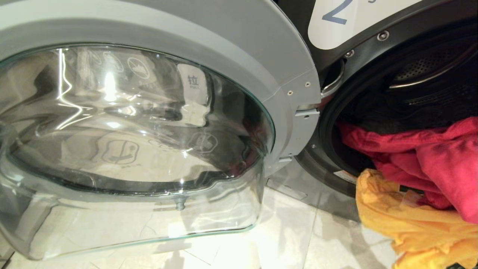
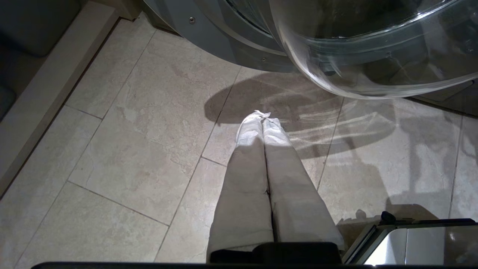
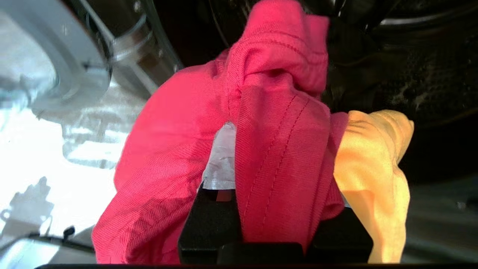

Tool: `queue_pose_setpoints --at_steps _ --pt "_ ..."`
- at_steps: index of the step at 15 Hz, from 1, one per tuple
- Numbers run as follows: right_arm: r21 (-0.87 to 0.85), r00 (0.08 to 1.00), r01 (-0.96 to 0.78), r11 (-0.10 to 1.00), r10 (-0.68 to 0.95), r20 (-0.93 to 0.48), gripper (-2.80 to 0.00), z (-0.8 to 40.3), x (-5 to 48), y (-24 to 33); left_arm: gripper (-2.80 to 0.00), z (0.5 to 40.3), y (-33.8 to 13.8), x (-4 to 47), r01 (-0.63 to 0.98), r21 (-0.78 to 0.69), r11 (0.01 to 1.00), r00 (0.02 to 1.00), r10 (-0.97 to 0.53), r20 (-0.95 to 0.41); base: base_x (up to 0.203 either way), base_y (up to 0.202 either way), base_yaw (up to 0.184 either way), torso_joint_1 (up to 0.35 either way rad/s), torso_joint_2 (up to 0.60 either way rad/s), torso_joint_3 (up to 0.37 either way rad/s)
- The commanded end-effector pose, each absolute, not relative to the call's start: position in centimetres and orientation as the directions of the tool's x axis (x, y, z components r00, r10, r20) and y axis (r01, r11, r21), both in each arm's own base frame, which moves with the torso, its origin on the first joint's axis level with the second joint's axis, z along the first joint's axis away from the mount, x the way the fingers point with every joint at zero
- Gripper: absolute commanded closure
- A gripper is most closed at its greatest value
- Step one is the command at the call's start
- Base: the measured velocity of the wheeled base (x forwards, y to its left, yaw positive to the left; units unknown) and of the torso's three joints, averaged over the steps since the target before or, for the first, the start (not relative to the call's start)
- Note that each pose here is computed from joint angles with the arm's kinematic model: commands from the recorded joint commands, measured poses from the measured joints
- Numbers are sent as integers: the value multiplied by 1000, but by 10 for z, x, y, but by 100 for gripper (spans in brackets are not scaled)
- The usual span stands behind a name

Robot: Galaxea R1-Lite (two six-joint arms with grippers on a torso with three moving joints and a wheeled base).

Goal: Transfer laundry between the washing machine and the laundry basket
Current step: Pick a cloth and place it into the basket

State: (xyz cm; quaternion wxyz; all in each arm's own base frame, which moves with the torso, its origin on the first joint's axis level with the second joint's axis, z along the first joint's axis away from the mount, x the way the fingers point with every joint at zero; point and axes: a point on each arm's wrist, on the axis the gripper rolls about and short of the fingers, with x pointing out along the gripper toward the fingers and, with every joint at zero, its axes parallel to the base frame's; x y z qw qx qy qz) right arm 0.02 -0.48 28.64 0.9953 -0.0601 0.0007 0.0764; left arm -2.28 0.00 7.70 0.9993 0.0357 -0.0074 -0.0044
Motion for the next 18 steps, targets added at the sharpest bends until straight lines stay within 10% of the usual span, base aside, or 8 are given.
queue_pose_setpoints --at_steps 1,18 --pt "-116 988 -149 982 151 11 0 280 -13 -10 0 75 0 -22 9 71 997 1000 -9 9 0 0 0 0 0 0" --pt "-175 988 -157 972 153 -38 0 262 -13 -9 0 76 0 -22 7 58 998 1000 -8 12 -32 0 1 1 1 1"
